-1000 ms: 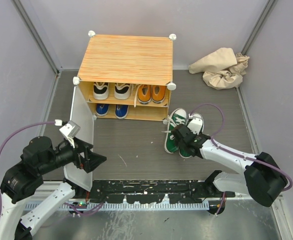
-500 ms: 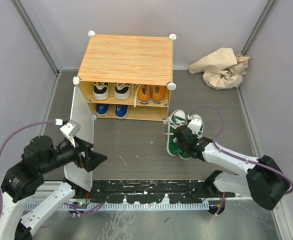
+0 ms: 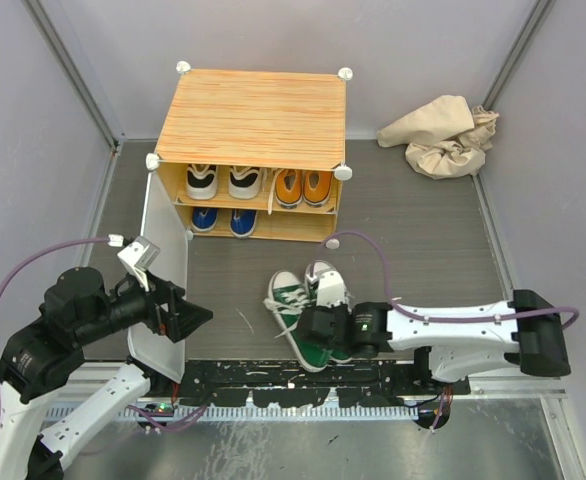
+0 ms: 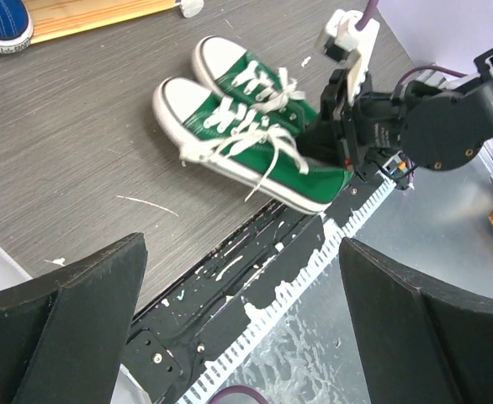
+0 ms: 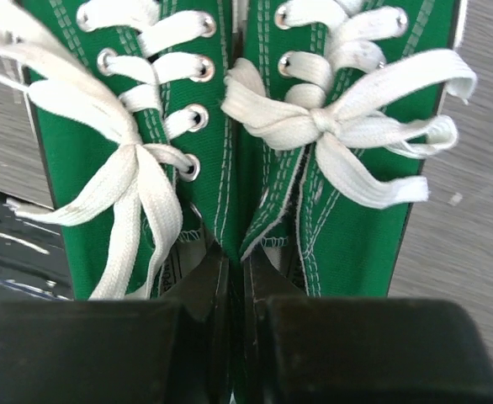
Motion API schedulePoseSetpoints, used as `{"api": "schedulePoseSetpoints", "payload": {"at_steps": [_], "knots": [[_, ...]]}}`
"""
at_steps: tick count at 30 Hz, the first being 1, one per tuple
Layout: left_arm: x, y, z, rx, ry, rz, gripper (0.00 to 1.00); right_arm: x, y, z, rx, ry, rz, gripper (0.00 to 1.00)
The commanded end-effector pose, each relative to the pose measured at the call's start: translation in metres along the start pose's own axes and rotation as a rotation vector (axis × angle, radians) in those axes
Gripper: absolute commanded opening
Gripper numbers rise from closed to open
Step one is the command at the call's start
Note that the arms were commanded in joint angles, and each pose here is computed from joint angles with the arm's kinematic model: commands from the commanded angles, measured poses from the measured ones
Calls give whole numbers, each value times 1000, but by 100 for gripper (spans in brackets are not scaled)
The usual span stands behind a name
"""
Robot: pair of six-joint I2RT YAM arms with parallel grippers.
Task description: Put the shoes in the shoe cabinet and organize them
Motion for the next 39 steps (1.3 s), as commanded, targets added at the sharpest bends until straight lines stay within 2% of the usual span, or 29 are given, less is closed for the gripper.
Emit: {"api": "schedulePoseSetpoints", "payload": {"at_steps": [1, 5, 7, 16, 27, 34, 36, 39], "knots": [[-10, 6, -6, 0, -7, -45, 98, -56, 3, 34, -14, -55, -243, 1], [-9, 7, -6, 1, -4, -41, 98, -90, -8, 34, 56, -44, -362, 1], [-9, 9, -6, -1, -5, -45, 98, -125, -18, 27, 55, -91, -444, 1], [-8, 5, -4, -9, -3, -36, 98, -182, -66, 17, -4, -108, -478, 1], [-8, -7, -1, -12, -3, -4, 98, -226, -94, -1, 82, -211, -598, 1], [-8, -13, 0, -11, -4, 11, 98, -246, -118, -15, 164, -232, -614, 1], [-8, -14, 1, -10, -3, 13, 98, -248, -125, -19, 214, -238, -613, 8], [-7, -14, 2, -11, -4, 17, 98, -247, -134, -20, 250, -232, -582, 35]]}}
Point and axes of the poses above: each gripper's point midway between its finger pads, its own y axis back along the fingers, its own z axis along the line the jaws close on, x = y × z, the point moved 6 cm from there along y, back along the fingers, and after that the axes turned 12 degrees about y, right-handed, at the moved point
